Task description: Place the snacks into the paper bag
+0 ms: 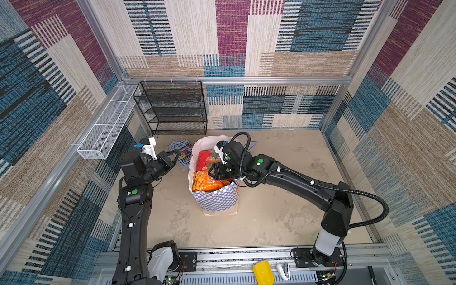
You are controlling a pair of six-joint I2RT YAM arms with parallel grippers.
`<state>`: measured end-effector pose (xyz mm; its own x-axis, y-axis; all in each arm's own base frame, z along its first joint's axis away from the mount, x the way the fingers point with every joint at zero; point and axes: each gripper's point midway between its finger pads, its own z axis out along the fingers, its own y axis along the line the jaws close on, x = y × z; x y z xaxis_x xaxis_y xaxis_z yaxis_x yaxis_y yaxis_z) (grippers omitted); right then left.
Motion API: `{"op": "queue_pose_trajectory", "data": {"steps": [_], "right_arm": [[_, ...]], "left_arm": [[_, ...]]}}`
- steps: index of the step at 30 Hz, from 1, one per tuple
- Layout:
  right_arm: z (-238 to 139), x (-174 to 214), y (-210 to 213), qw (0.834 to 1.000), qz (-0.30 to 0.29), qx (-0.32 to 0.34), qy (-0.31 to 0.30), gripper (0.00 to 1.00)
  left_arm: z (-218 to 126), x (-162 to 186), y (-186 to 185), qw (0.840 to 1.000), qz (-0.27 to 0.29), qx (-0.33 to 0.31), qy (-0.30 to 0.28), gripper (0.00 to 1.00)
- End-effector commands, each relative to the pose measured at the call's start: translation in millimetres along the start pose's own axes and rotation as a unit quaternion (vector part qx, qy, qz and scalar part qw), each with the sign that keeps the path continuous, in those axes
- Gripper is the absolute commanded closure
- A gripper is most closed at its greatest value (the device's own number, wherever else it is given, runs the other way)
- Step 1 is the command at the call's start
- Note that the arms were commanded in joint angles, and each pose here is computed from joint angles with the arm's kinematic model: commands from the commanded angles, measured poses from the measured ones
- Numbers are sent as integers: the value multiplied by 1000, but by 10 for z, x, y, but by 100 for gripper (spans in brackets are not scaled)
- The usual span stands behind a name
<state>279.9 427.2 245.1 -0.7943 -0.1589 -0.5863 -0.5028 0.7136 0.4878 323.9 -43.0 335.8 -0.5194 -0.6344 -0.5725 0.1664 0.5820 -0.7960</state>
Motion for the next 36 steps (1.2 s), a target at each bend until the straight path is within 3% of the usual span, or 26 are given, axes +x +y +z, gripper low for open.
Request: {"op": "queue_pose_trajectory", "data": {"steps": [1,4,7,12,14,17,24,28,32,36], "right_arm": [[-28,48,-115,1000,3,26,1,46],[-65,-31,36,1000,-9,-1,-3,45],[-344,-366,355,997,-27,-46,-47,43],[-1041,-866,797,983,-68,-102,-136,15],[-1302,-985,828,980,-77,-94,-160,7],[-1666,-1126,634,977,-74,-39,-195,0],[-2415,-1117,-164,963,-7,34,-266,0],[-2459,-946,-349,962,24,10,-273,0],[-2178,-657,-202,965,40,-91,-241,2],[-1992,-728,-238,964,40,-99,-243,5]], "left_arm": [[-19,-52,-67,1000,13,10,-11,100],[-16,-49,-72,1000,12,12,-9,100],[-13,-54,-56,1000,13,9,-10,100],[-5,-49,-33,1000,12,4,-8,100],[-8,-50,-35,1000,13,4,-8,100],[-14,-50,-47,1000,14,6,-9,100],[-17,-48,-54,1000,13,7,-9,100],[-4,-49,-37,1000,11,6,-8,100],[4,-44,10,1000,10,-5,-5,100],[16,-35,-5,1000,6,2,-1,100]]}}
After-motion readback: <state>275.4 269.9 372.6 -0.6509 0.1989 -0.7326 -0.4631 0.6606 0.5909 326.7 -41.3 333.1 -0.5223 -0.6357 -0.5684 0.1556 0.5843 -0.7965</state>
